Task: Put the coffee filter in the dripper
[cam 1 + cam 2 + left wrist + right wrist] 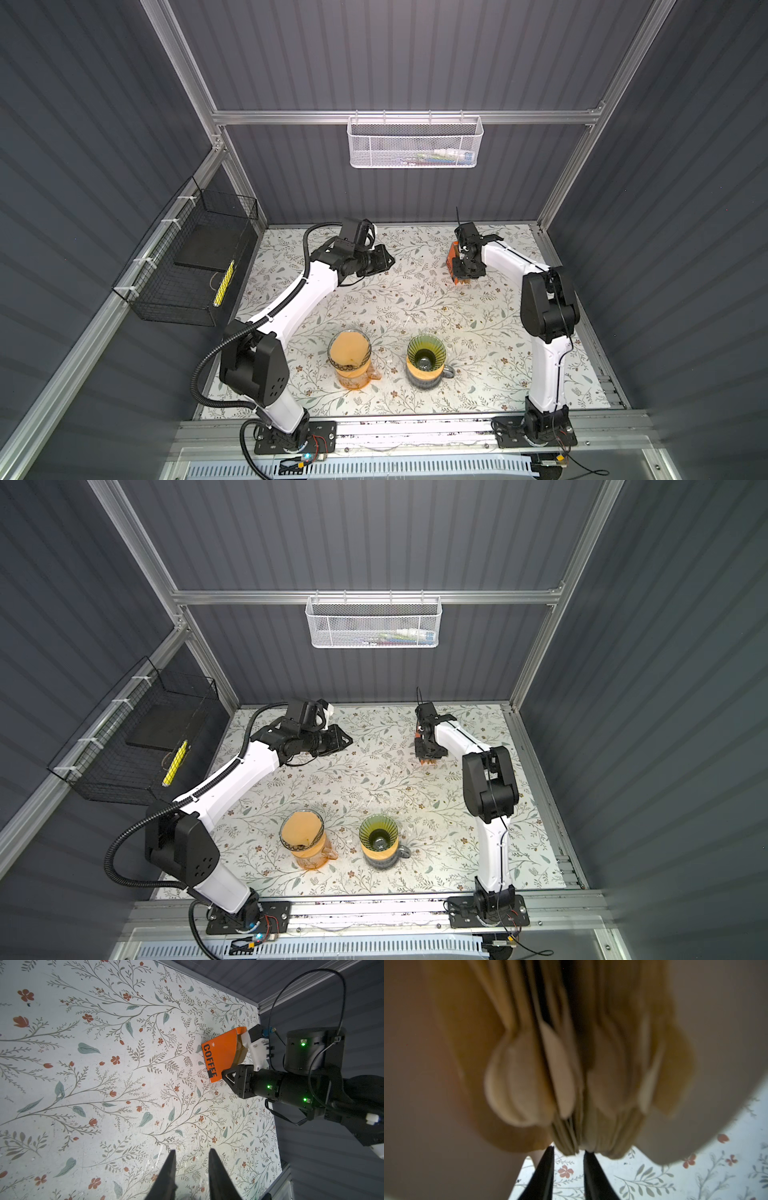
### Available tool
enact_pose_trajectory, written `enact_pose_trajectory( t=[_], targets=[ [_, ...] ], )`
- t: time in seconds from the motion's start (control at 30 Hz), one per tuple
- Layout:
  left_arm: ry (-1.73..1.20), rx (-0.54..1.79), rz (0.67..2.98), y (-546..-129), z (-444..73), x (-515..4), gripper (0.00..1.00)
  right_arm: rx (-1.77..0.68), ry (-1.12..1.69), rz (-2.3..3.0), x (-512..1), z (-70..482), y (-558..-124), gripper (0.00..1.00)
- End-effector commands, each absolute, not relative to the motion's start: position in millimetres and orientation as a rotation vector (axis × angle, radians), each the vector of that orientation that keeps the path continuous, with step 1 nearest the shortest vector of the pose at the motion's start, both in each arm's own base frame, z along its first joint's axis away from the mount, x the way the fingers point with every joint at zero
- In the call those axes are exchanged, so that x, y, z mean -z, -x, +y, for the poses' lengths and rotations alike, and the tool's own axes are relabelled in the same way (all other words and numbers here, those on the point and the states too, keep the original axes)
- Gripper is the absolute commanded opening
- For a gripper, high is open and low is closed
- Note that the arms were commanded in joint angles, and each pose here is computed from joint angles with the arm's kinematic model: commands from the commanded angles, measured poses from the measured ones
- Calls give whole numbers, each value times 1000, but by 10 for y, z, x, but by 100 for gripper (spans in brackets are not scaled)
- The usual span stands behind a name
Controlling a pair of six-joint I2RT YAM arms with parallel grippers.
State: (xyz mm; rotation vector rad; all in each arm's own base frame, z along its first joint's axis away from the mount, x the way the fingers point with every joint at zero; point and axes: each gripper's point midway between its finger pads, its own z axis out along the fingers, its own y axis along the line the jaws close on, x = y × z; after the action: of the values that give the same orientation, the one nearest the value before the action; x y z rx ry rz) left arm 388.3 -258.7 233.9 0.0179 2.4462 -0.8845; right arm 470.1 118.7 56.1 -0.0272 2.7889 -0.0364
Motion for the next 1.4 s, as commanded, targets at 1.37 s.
enact_pose_trajectory(
  t=[1.37],
  targets=[
    [-11,918,2442,-3842,-2564,-2340,28,-9,42,2721,-993,1285,-4499,24]
  ],
)
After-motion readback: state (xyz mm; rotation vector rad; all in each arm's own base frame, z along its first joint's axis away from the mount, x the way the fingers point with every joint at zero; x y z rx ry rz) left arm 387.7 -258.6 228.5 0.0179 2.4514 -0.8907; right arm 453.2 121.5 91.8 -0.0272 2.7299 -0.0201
